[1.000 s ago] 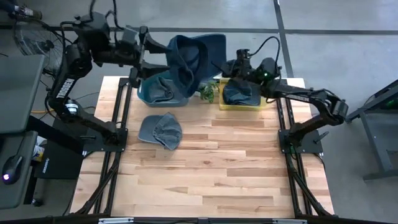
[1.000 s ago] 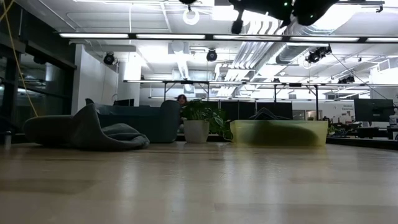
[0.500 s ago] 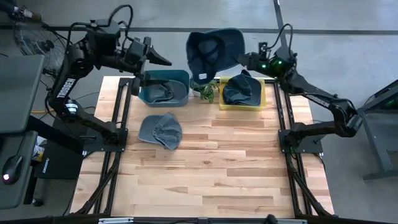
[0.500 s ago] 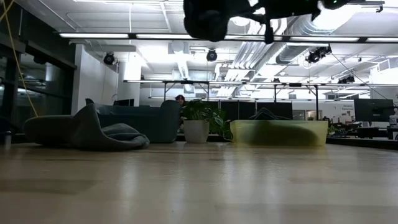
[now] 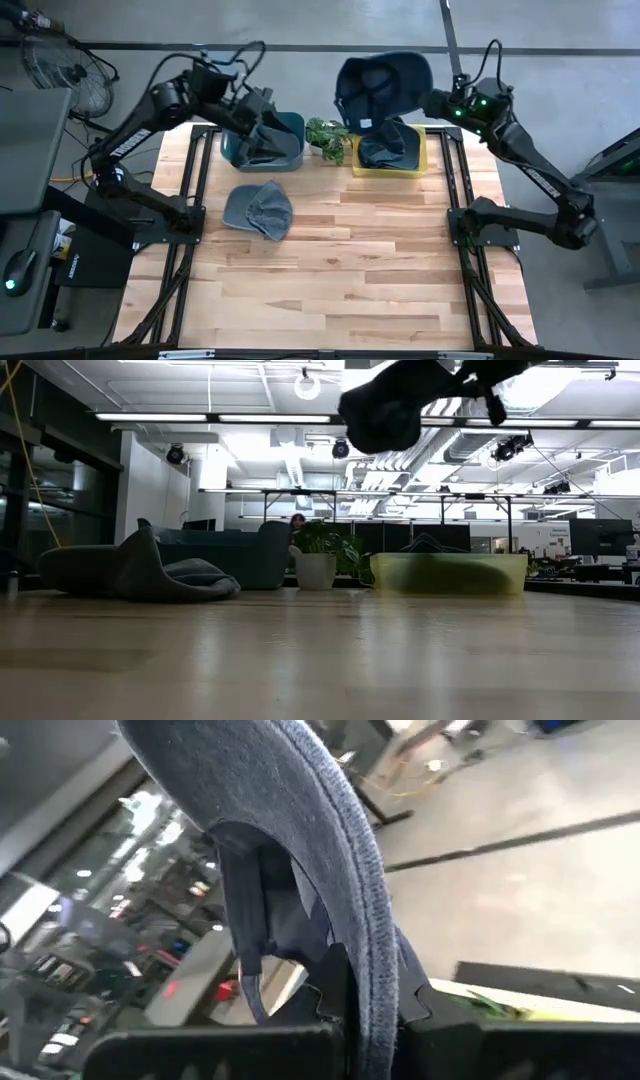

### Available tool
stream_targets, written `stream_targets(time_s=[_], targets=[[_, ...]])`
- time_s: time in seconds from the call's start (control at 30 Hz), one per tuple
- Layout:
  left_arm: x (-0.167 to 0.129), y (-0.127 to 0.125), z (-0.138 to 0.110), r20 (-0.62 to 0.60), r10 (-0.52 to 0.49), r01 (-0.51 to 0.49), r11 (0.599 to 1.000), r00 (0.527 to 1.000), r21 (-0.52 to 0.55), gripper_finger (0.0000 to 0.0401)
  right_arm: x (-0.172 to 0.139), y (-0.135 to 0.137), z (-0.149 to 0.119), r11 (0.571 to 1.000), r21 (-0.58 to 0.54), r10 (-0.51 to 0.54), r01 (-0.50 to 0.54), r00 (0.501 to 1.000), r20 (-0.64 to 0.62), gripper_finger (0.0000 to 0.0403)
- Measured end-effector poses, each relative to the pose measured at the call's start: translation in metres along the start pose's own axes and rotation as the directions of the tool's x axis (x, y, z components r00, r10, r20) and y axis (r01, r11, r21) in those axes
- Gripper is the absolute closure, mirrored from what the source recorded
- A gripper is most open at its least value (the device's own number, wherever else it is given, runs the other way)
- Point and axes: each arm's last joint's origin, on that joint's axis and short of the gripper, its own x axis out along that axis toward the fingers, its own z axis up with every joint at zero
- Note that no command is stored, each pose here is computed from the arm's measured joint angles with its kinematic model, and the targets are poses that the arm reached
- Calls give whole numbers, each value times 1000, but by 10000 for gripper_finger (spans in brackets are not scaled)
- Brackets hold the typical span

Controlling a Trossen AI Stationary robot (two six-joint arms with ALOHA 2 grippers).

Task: Pick & Place hat
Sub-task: Put the blue cap into the yellow bin

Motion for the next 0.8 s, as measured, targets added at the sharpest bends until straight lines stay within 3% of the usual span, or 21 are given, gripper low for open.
stream_targets(time_s=[0.47,0.67,0.8], targets=[[19,32,-37,38,-136,139,985,990,-99,117,-31,-6,-10,978,-9,-210,210,978,-10,397],[14,40,-41,53,-154,159,980,987,-121,117,-30,-4,-15,978,17,-208,208,978,-28,397],[12,41,-43,53,-157,163,980,986,-118,117,-25,-22,-36,968,93,-228,234,971,-75,397]])
